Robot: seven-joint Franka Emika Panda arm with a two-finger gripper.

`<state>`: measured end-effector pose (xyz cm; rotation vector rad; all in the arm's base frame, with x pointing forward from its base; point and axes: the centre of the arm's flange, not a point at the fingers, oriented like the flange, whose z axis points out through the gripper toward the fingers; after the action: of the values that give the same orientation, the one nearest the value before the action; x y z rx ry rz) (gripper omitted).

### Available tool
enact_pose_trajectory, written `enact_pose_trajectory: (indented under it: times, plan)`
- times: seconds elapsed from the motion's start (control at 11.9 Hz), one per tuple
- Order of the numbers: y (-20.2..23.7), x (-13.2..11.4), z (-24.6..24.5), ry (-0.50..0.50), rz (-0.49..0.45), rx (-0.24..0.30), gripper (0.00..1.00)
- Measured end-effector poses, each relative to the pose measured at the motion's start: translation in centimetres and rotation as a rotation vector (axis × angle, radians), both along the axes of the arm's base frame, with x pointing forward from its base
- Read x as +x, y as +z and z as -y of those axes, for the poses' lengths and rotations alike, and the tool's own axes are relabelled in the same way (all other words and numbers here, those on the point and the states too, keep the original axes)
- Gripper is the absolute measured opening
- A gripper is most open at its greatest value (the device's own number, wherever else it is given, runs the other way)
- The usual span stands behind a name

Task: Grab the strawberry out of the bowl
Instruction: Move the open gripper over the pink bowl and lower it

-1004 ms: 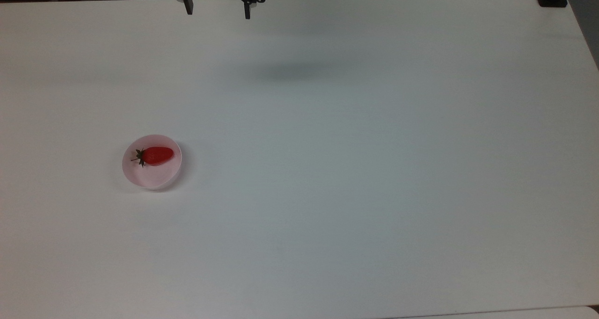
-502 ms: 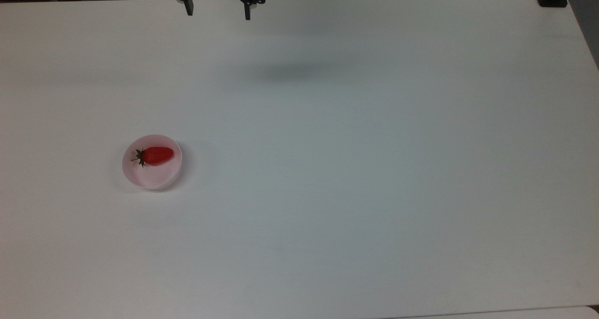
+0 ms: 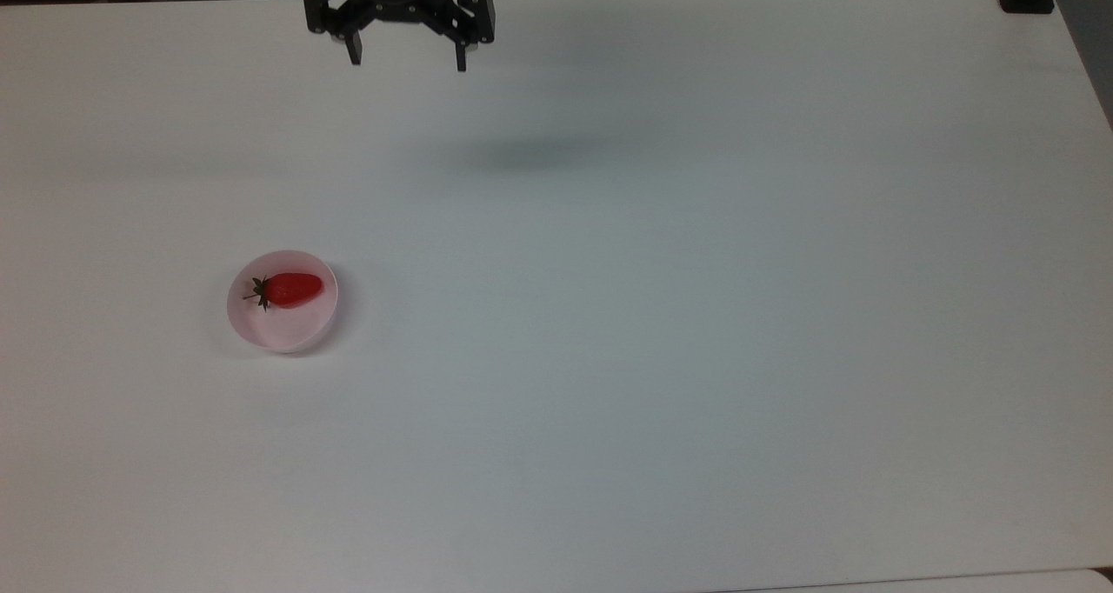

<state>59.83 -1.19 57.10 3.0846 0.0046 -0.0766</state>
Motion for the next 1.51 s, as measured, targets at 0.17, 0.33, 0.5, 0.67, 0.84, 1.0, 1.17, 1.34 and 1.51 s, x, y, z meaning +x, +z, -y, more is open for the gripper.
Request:
enact_pose_trajectory:
  times: [0.17,0.33,0.5,0.67,0.84,1.0,1.17,1.34,1.51]
  plan:
    - [-1.1,1.0,1.0,0.005,0.015,-0.002,1.00]
    - [-3.7,2.6,3.7,0.001,0.027,-0.007,1.00]
    - [-7.4,4.4,7.5,0.000,0.025,-0.014,1.00]
    - [-8.6,5.9,10.2,0.056,0.044,-0.018,1.00]
    - [-9.1,7.4,11.2,0.084,0.130,-0.016,1.00]
    - [-10.5,8.3,12.3,0.140,0.161,-0.024,1.00]
    - [-12.8,9.0,13.7,0.250,0.156,-0.032,1.00]
    - [-14.8,9.4,14.8,0.358,0.127,-0.033,0.95]
    - [-16.4,9.7,15.3,0.455,0.101,-0.030,0.89]
